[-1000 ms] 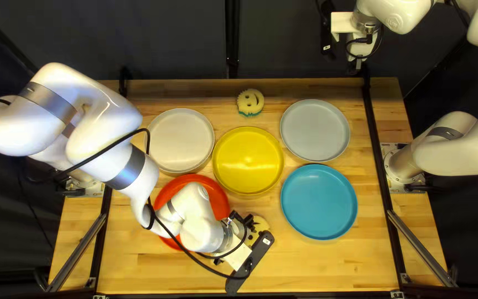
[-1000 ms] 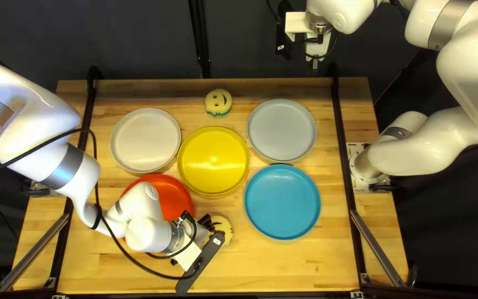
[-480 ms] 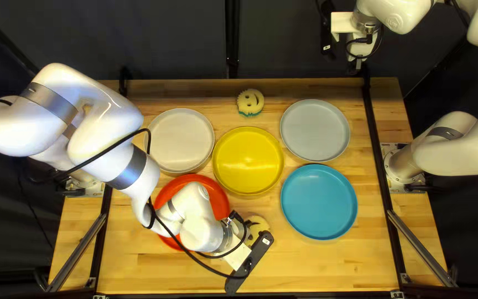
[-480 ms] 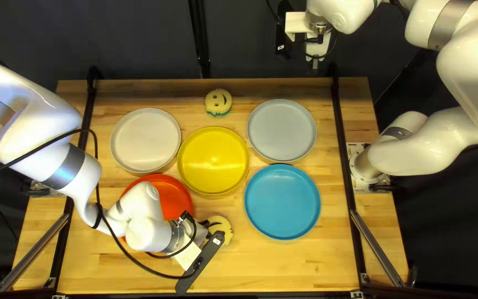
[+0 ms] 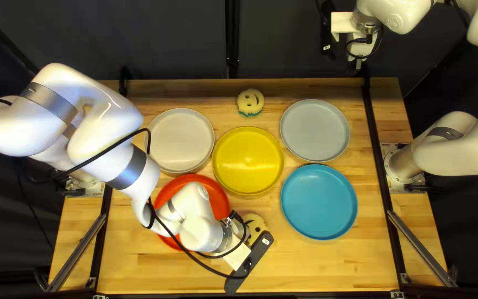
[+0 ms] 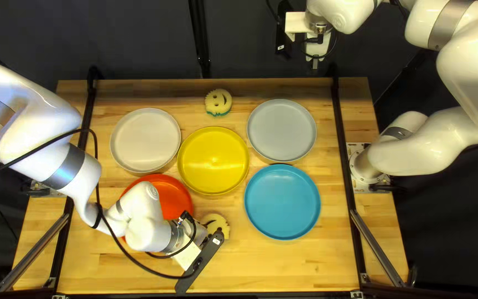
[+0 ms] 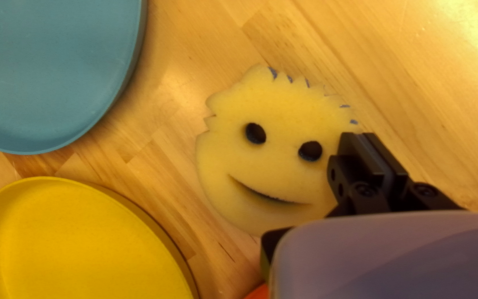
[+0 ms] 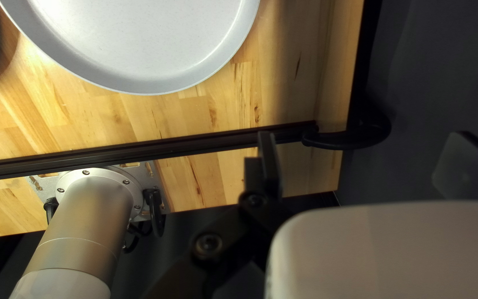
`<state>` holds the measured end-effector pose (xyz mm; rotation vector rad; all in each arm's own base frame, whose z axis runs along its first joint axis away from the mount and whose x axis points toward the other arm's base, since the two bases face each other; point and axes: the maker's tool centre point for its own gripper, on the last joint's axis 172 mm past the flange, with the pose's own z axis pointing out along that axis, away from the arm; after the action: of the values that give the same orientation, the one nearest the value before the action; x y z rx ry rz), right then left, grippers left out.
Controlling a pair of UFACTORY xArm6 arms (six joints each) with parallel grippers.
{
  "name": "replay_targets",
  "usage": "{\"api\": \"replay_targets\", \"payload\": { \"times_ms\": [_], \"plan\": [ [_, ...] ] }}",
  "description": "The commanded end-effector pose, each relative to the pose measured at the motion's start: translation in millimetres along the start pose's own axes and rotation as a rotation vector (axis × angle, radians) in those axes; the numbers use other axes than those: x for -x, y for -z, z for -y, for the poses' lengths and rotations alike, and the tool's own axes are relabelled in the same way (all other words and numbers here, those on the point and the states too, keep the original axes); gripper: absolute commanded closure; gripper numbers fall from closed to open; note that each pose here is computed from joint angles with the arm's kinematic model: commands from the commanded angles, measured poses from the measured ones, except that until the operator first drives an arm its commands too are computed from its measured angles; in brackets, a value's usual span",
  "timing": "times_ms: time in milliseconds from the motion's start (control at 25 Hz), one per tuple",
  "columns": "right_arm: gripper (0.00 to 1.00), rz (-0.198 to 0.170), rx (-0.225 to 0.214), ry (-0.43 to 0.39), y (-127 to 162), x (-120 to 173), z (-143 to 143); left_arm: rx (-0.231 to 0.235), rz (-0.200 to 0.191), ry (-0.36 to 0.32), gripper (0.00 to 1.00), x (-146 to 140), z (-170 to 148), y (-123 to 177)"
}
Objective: Pick up sponge and scrub the plate
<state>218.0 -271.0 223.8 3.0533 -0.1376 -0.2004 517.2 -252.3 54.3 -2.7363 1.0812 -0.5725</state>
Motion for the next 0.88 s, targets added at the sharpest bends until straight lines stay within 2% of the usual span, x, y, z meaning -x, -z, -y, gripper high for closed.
{"api": "replay_targets", "payload": {
  "times_ms": [40, 200, 880],
  "plan": [
    [0.0, 0.0, 0.0, 0.0, 0.0, 0.0, 0.0, -0.003, 0.002, 0.007, 0.0, -2.3, 3.3, 11.1],
    [0.0, 0.0, 0.0, 0.0, 0.0, 0.0, 0.0, -0.011, 0.008, 0.006, 0.0, -4.6, 3.1, 15.2],
    [0.0, 0.0, 0.0, 0.0, 0.0, 0.0, 0.0, -0.006, 0.014, -0.005, 0.0, -4.4, 2.8, -11.8]
  ]
}}
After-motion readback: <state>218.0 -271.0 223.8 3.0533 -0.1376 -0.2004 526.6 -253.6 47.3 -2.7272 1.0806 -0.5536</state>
